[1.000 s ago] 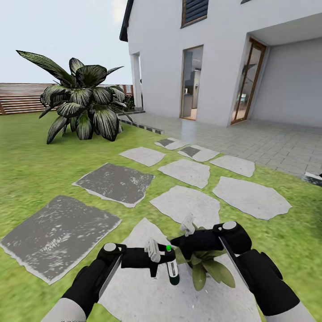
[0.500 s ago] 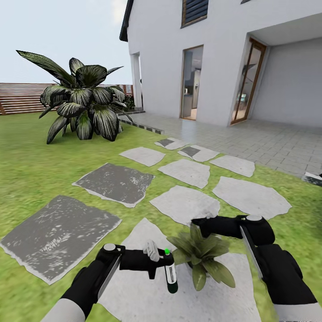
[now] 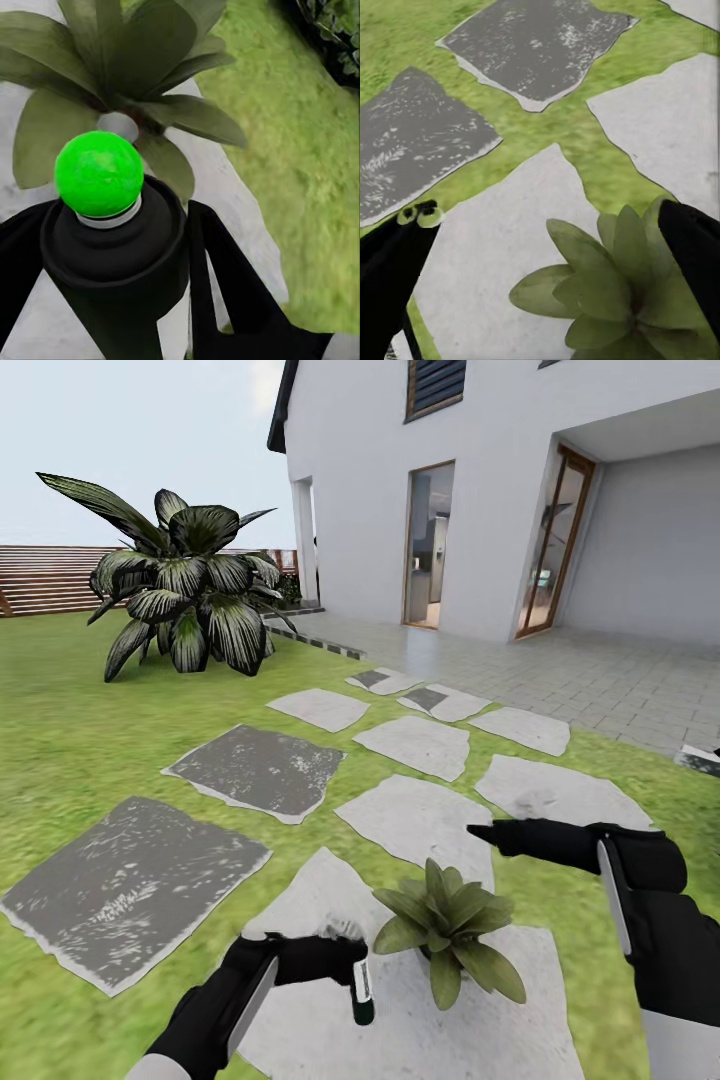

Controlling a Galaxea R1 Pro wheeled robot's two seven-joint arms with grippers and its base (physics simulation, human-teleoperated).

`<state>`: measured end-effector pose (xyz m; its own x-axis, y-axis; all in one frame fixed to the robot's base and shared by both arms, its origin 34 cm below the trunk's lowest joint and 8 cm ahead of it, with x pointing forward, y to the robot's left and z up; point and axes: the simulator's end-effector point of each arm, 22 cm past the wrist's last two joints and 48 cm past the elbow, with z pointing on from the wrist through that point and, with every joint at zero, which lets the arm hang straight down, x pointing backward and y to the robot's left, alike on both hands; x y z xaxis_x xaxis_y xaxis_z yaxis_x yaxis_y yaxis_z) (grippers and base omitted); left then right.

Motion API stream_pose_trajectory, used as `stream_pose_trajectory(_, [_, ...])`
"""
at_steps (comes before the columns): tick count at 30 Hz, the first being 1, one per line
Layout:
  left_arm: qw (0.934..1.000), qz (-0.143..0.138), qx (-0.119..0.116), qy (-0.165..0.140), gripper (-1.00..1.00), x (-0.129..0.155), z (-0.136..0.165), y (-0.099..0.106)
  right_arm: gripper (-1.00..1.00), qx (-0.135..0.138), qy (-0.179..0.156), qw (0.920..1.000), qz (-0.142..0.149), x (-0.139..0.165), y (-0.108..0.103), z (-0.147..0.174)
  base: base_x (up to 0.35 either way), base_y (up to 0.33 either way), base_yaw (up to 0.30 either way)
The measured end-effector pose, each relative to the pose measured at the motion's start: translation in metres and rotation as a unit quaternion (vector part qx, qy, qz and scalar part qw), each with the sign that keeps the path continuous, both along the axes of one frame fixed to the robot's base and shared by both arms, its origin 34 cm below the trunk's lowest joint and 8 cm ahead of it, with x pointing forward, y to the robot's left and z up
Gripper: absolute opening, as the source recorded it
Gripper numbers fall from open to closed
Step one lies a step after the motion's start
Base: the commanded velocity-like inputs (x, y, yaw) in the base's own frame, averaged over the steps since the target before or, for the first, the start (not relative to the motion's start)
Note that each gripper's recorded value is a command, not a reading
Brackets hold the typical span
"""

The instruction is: Pick up the pesticide atomizer in the garden and spray insectifuge to fully cover both potted plants in the garden.

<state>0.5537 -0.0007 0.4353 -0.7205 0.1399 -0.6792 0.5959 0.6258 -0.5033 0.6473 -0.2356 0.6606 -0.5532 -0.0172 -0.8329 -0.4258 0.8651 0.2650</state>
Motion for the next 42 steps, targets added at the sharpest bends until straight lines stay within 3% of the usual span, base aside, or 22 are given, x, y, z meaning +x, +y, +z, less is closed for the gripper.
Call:
stream_pose_trajectory(1, [0.9985,0.034,0.041,0.012,-1.0,0.006,-0.017,0.01,1.0,0.002,0.003,1.0,-0.003,0.001,-0.001,0.002,0.0,0.0,0.0])
stream_pose_trajectory(4, [0.9933,0.069,0.087,0.035,-1.0,0.005,-0.043,0.022,1.0,0.002,0.005,1.0,-0.006,0.004,-0.002,0.004,0.0,0.0,0.0])
stream_pose_trajectory(6, [0.9856,0.097,0.128,0.051,-1.0,0.002,-0.066,0.033,1.0,-0.004,0.001,0.9999,-0.01,0.009,-0.001,0.007,0.0,0.0,-0.003])
stream_pose_trajectory(8, [0.9801,0.115,0.152,0.057,-1.0,0.001,-0.077,0.041,1.0,-0.017,0.002,0.9997,-0.02,0.013,-0.005,0.005,0.0,0.0,-0.11])
stream_pose_trajectory(11, [0.9778,0.121,0.16,0.061,-1.0,0.0,-0.081,0.044,1.0,-0.031,0.005,0.9988,-0.038,0.018,-0.014,0.001,0.0,0.0,-0.21])
stream_pose_trajectory(14, [0.9765,0.12,0.164,0.072,-1.0,-0.006,-0.088,0.045,1.0,-0.033,0.006,0.9984,-0.046,0.021,-0.014,0.0,0.0,0.0,-0.257])
stream_pose_trajectory(16, [0.9761,0.116,0.165,0.08,-1.0,-0.011,-0.094,0.044,1.0,-0.021,0.007,0.9989,-0.041,0.022,0.002,0.0,0.0,0.0,-0.27])
stream_pose_trajectory(20, [0.9763,0.114,0.163,0.084,-1.0,-0.014,-0.095,0.04,1.0,-0.013,0.009,0.9992,-0.037,0.022,0.014,-0.002,0.0,0.0,-0.274])
stream_pose_trajectory(23, [0.9781,0.107,0.157,0.085,-1.0,-0.016,-0.092,0.028,1.0,-0.011,0.009,0.9993,-0.034,0.022,0.019,-0.002,0.0,0.0,-0.276])
stream_pose_trajectory(27, [0.9758,0.108,0.164,0.096,-1.0,-0.014,-0.098,0.034,1.0,-0.009,0.006,0.9996,-0.027,0.02,0.028,0.0,0.0,0.0,-0.276])
stream_pose_trajectory(31, [0.9678,0.161,0.138,0.135,-1.0,0.006,-0.101,0.059,1.0,-0.01,0.003,0.9996,-0.025,0.018,0.029,0.001,0.0,0.0,-0.276])
stream_pose_trajectory(36, [0.9634,0.188,0.129,0.141,-1.0,0.023,-0.097,0.08,1.0,-0.011,-0.005,0.9996,-0.025,0.017,0.029,0.007,0.0,0.0,-0.117])
stream_pose_trajectory(40, [0.9599,0.216,0.1,0.148,-1.0,0.048,-0.079,0.088,1.0,-0.012,-0.009,0.9996,-0.026,0.016,0.029,0.01,0.0,0.0,-0.01])
stream_pose_trajectory(42, [0.954,0.223,0.092,0.179,-1.0,0.056,-0.073,0.091,1.0,-0.012,-0.011,0.9996,-0.025,0.016,0.029,0.011,0.0,0.0,-0.002])
